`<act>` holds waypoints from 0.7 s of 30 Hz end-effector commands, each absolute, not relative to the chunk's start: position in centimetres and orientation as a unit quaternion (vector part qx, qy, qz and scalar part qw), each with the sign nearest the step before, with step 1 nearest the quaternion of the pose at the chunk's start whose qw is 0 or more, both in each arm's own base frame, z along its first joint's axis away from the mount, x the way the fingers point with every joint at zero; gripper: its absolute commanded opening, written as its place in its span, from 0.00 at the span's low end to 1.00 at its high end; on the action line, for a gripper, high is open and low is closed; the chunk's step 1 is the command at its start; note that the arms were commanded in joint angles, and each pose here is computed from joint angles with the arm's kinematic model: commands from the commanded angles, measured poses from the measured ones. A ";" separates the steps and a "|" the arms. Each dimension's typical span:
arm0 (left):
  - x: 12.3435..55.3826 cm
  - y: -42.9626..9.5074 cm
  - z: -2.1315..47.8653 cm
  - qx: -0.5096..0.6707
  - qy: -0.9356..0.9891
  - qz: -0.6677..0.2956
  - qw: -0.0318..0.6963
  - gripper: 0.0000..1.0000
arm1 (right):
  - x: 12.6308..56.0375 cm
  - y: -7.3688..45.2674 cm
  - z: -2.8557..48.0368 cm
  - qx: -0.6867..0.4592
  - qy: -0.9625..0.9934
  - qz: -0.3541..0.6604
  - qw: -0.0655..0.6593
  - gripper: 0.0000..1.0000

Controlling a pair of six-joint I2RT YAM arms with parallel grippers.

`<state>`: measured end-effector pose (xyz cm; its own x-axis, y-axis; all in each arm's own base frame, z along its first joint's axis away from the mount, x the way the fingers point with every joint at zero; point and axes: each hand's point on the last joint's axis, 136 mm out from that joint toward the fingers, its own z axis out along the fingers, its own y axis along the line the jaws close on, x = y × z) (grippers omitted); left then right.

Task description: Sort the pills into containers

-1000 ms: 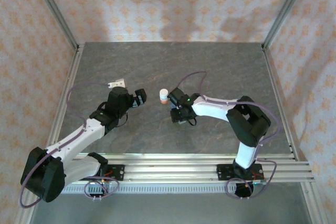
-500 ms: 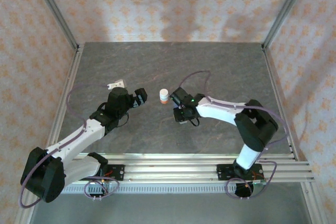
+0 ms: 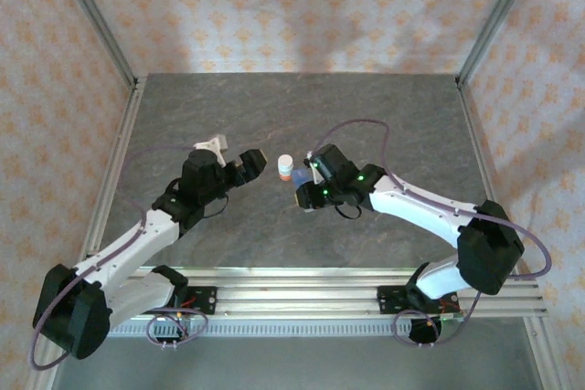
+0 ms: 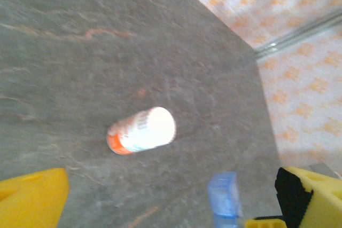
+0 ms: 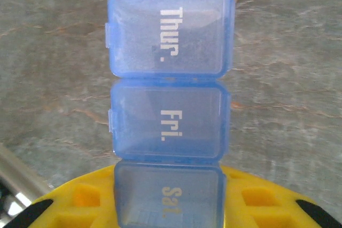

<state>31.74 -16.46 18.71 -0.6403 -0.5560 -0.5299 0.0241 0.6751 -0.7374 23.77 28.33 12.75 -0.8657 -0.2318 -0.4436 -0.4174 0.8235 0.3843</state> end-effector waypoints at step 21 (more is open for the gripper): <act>31.1 -22.4 23.0 -0.152 0.761 -0.524 0.350 1.00 | 25.8 33.6 16.9 -0.156 0.900 0.348 0.210 0.30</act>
